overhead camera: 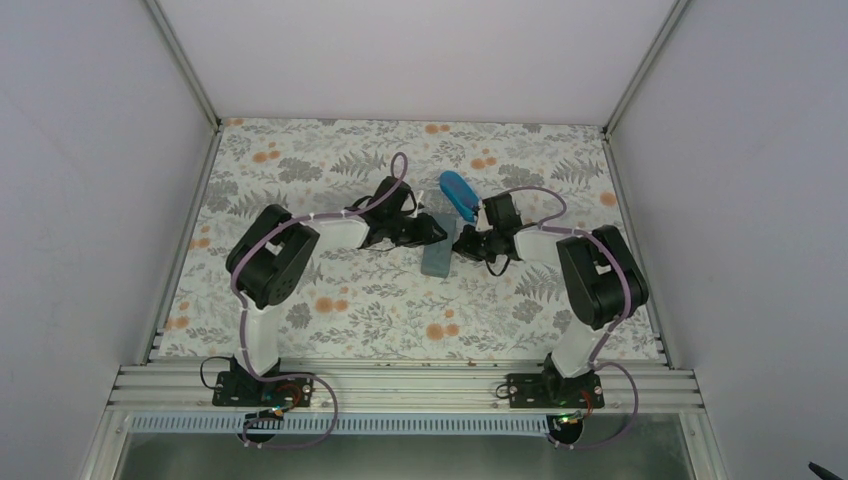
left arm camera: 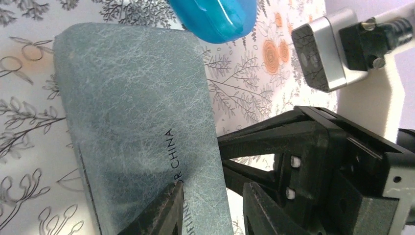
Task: Organize the sunglasses
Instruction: Close the sunglasses case at the center of the board, then pick up the sunglasses case from the center of the board.
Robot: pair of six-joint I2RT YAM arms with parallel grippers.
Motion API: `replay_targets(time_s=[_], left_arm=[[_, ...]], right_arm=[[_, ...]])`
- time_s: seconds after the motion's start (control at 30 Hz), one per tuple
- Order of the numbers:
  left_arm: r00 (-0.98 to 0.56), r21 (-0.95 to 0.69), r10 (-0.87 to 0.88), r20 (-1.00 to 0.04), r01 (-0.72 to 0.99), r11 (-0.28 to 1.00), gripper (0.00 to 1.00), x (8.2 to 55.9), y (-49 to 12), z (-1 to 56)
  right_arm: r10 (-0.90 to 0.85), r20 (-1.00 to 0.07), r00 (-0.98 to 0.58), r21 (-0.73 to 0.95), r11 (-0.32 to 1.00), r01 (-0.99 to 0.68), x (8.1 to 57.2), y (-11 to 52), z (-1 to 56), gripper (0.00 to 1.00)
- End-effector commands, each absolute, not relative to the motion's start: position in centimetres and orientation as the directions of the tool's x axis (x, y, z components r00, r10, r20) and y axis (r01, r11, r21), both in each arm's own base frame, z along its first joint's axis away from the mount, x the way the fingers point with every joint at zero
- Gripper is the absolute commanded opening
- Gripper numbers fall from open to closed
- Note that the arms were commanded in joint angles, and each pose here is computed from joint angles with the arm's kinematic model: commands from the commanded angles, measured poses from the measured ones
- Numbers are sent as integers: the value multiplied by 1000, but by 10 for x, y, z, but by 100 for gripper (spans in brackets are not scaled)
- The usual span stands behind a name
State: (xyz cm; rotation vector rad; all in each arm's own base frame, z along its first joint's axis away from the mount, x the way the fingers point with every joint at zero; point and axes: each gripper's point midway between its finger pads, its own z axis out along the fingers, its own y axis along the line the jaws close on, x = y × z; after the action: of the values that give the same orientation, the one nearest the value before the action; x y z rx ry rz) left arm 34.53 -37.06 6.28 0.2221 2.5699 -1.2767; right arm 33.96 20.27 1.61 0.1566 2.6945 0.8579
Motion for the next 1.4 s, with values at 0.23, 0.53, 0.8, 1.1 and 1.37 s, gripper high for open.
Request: replay_targets(time_s=[0.23, 0.53, 0.8, 1.1, 1.37], left_arm=[[-803, -520, -156, -575, 212, 827, 51, 369, -298, 136], [-523, -387, -352, -776, -46, 921, 84, 351, -181, 221], [-494, -372, -379, -782, -118, 921, 87, 319, -142, 221], [-563, -363, -349, -749, -92, 927, 88, 315, -150, 195], [-575, -344, -318, -754, -68, 937, 88, 322, -157, 193]], right_arm=[[194, -425, -884, 307, 950, 61, 325, 158, 68, 48], [100, -472, -876, 204, 979, 2, 309, 202, 85, 100], [54, -396, -917, 100, 995, 15, 308, 234, 49, 100], [20, -314, -949, 3, 1000, 20, 298, 238, 20, 100], [8, -290, -957, 51, 999, -7, 285, 238, 19, 75]])
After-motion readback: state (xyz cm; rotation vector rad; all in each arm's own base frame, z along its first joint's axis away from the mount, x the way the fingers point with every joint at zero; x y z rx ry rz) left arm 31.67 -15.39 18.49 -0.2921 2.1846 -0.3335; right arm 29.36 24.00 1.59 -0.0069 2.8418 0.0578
